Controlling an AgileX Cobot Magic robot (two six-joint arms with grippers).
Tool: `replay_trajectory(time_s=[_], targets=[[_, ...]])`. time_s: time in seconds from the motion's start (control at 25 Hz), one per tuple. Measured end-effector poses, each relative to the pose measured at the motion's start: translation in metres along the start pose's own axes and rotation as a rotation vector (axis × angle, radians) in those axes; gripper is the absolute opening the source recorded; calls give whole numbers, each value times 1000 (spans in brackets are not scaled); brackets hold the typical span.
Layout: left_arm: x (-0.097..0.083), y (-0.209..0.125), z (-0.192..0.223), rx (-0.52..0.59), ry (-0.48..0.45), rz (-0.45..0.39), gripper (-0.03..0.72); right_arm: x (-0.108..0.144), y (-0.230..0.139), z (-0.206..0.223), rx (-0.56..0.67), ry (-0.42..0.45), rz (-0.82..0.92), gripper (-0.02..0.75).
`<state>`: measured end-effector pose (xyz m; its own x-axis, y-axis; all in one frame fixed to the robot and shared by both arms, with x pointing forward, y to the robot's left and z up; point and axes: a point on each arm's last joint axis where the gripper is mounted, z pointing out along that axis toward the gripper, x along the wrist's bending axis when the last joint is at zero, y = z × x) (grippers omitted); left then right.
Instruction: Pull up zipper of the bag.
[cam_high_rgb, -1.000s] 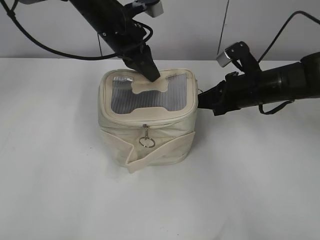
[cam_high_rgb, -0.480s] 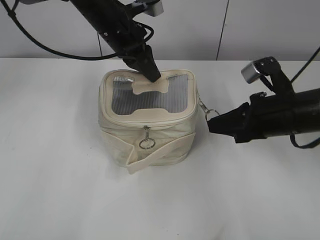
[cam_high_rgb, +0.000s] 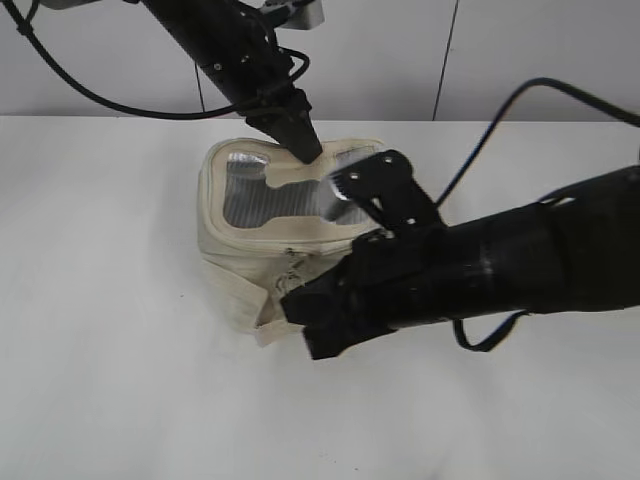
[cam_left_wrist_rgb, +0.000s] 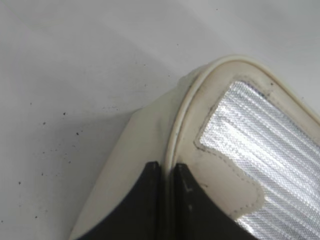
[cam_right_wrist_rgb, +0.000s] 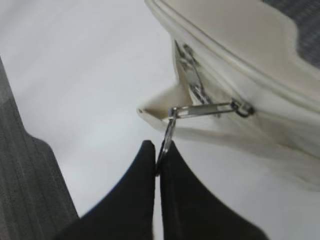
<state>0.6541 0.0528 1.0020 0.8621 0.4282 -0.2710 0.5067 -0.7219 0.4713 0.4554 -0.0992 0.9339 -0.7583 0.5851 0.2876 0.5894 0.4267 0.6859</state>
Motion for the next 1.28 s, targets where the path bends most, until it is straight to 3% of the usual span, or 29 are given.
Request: replay_trajectory(time_s=[0.12,0.24,0.32,0.4,0.52,0.6,0.68,0.88,1.08,1.28], targets=[[0,0,0,1,1,-19,44,17,13,24,13,-4,-21,12],[0,0,0,0,1,-49,44,16,17,33,20,-19,52,16],[0,0,0,-4,0,-62,60,12,16,31,42,-15,90,59],[0,1,0,-19,-5,-80,100,4,15,24,82,5,138,185],[1,3,-6,-42,-5,-112,179,-17,14,2,140,0,200,489],[-1,5,-15,-61,13,-132,202,-36,16,-18,141,-46,252,585],[-5,8,-32,-88,40,-151,210,-49,17,-36,124,-78,307,600],[-20,7,-82,-72,183,-200,213,-71,19,-73,90,-136,374,553],[-34,-1,-124,-73,339,-243,213,-72,15,-96,123,-172,417,547],[-75,-41,-155,-74,375,-256,213,-58,18,-120,120,-197,437,546]])
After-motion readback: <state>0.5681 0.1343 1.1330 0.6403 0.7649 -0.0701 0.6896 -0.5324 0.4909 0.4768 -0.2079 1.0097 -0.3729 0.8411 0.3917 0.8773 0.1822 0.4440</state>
